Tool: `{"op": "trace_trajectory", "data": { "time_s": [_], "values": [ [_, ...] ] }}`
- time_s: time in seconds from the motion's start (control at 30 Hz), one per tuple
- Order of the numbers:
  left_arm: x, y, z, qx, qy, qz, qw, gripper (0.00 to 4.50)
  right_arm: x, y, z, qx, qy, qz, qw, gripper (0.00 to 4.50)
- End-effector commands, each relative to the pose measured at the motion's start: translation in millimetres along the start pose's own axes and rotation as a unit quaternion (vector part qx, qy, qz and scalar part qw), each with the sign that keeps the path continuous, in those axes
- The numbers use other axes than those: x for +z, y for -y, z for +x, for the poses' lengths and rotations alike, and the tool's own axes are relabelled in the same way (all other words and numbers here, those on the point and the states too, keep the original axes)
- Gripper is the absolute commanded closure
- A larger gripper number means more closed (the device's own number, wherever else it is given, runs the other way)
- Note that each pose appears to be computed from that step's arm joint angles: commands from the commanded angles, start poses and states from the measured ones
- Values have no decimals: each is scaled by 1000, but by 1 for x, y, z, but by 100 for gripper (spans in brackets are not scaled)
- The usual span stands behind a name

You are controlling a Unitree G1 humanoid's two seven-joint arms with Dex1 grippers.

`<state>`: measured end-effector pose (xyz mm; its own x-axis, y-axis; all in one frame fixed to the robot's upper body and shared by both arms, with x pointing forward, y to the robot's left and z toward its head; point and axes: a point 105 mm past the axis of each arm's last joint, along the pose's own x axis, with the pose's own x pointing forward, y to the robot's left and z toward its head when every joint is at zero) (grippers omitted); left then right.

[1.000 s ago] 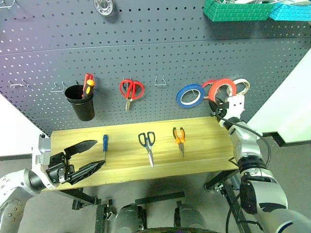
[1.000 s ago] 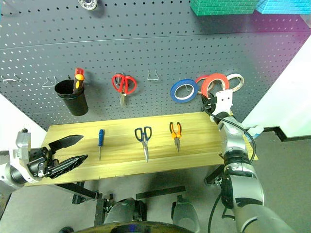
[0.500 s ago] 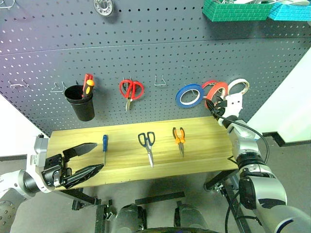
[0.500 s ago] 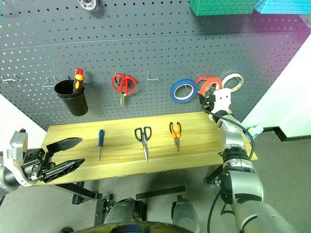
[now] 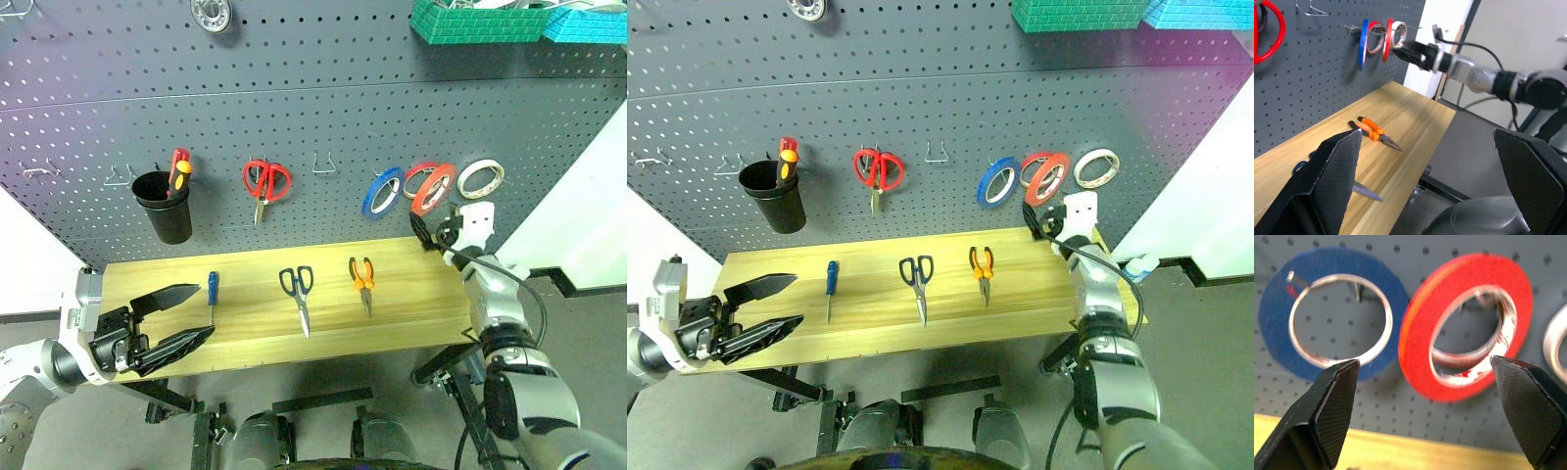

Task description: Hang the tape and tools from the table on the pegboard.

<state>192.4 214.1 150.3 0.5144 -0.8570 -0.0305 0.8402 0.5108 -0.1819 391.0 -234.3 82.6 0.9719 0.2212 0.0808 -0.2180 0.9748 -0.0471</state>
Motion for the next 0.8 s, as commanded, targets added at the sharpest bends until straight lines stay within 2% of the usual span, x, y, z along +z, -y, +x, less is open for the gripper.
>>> {"op": "trace_trajectory", "data": {
  "time_s": [0.03, 0.27, 0.53, 0.8],
  "values": [
    [5, 1, 3, 1, 3, 23, 1000, 0, 29, 6, -6, -17, 55, 2, 998, 3],
    [1, -10, 2, 31, -4, 47, 998, 0, 13, -20, -21, -18, 9, 24, 1000, 3],
    [1, -5, -2, 41, -2, 48, 998, 0, -23, -74, -8, -14, -147, 22, 989, 3],
    [1, -3, -13, 74, -6, 56, 996, 0, -53, -103, 0, 9, -311, 18, 950, 3]
  ]
}}
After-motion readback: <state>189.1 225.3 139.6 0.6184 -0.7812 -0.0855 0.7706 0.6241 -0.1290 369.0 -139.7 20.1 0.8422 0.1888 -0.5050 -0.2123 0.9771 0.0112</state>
